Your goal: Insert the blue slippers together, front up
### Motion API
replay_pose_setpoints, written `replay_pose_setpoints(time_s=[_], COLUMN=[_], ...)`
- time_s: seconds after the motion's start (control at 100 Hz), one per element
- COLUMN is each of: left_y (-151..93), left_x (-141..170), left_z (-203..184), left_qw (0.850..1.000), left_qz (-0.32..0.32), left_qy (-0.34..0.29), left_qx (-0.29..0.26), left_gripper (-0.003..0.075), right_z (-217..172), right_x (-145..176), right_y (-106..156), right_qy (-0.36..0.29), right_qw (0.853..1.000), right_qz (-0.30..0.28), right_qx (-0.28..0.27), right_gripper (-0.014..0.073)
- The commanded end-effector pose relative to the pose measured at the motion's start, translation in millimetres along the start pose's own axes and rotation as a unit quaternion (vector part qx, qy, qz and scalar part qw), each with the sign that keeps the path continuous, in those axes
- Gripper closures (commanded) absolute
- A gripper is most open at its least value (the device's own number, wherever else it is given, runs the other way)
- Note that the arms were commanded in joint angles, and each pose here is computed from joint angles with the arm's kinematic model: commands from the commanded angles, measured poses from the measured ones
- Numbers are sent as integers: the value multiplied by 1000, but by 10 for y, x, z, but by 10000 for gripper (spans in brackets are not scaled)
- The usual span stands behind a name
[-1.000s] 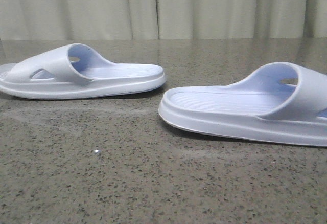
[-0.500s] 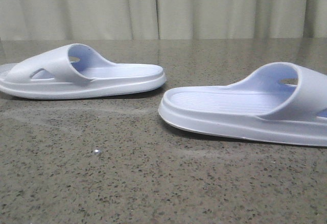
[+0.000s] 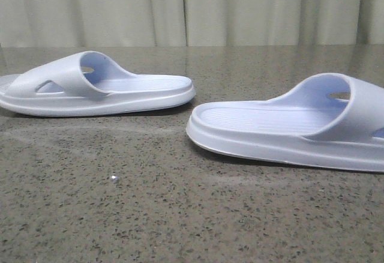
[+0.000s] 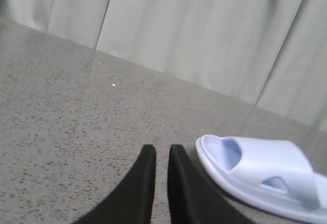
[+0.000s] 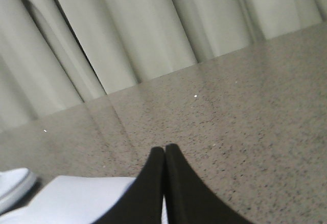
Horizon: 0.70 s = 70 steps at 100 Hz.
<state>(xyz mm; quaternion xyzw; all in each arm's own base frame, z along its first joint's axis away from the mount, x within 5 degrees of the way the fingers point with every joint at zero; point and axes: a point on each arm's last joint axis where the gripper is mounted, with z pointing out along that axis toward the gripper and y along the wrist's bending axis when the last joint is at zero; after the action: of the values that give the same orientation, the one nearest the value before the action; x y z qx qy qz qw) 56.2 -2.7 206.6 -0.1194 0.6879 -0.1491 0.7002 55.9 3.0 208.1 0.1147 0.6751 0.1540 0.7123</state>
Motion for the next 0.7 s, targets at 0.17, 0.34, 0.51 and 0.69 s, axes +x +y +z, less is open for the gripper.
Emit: replay_pose_setpoints(time_s=[0.17,0.34,0.51,0.69], left_y=[-48,-235,-393,-464], left_x=[-190,-500,-831,-925], left_z=[-38,-52,134,408], left_qw=[985,996,998,978], left_qz=[-158,-78,15,83], left_qy=[-68,-31,66,189], left_qx=[25,36,9,-4], left_gripper=[705,705,705,704], right_z=[-24,-28,232,600], right_x=[-64,-306,-527,-673], right_y=[68,226,356,438], right_qy=[7,35,153,272], right_qw=[995,998,988,961], right_qz=[99,45,-17,-46], right_qx=[-19,-39,-23,-7], right_gripper=[673,671,671,673])
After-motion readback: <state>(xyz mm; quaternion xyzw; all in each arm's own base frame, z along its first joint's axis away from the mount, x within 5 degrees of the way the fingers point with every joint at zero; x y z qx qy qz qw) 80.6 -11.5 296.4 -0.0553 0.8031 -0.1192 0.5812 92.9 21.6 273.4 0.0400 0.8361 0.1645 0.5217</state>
